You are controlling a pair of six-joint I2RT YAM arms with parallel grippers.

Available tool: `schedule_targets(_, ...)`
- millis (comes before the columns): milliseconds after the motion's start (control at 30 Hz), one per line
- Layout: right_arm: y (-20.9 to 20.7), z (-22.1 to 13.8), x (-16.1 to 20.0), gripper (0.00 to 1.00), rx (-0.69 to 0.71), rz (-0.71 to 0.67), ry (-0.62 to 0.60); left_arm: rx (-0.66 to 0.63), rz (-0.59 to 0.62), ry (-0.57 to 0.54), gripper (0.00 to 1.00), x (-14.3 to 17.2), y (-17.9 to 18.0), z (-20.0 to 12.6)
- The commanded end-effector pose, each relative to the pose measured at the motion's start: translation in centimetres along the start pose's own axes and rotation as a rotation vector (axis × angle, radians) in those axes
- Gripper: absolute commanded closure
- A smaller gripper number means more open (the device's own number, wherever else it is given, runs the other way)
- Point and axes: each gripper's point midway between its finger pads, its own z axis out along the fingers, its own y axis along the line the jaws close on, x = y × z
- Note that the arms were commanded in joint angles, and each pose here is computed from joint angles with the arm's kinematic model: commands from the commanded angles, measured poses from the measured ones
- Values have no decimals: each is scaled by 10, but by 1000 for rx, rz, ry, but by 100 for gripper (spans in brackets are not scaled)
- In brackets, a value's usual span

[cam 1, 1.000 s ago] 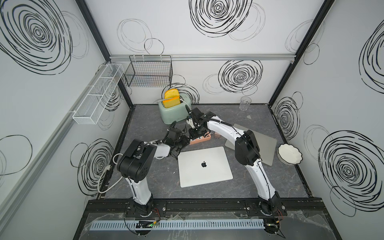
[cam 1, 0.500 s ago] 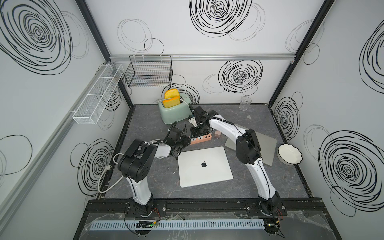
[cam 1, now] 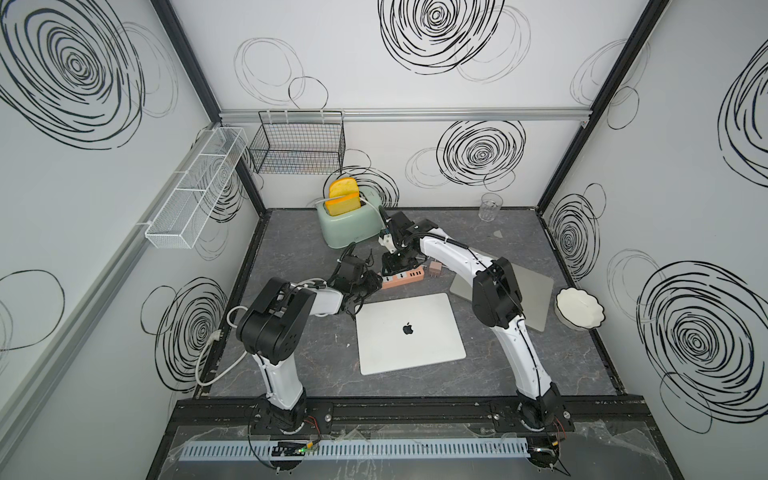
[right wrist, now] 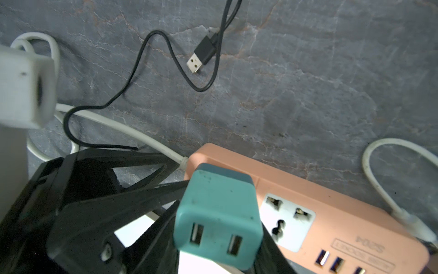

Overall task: Unplug the laptop charger
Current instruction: Remove the plug from the socket, then place the plug at the center of the board.

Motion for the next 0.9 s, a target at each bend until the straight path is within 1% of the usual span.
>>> schedule_targets(0,7,-15,-7,83,39,-77,-19,-387,-33,236,51,78,111,-7)
schedule_targets(67,6,-15,-6,83,73,-103,-21,-388,-32,236,51,78,111,-7)
schedule_targets(133,7,-17,-7,83,78,-110,-26,-391,-30,238,51,79,112,-7)
schedule_targets(400,16,-39,-25,83,-97,12,-78,-403,-21,246,51,82,115,-9)
schedule_targets(467,15,-41,-28,83,-94,12,-89,-406,-18,246,51,82,116,-9)
schedule_targets(633,-9,-34,-23,83,-42,20,-61,-404,-10,244,51,81,114,-10)
schedule_targets(767,-26,-44,-37,83,-19,34,-118,-398,0,240,51,79,110,-12)
schedule_targets(867,-38,-40,-45,82,-40,62,-137,-391,14,243,51,79,106,-12)
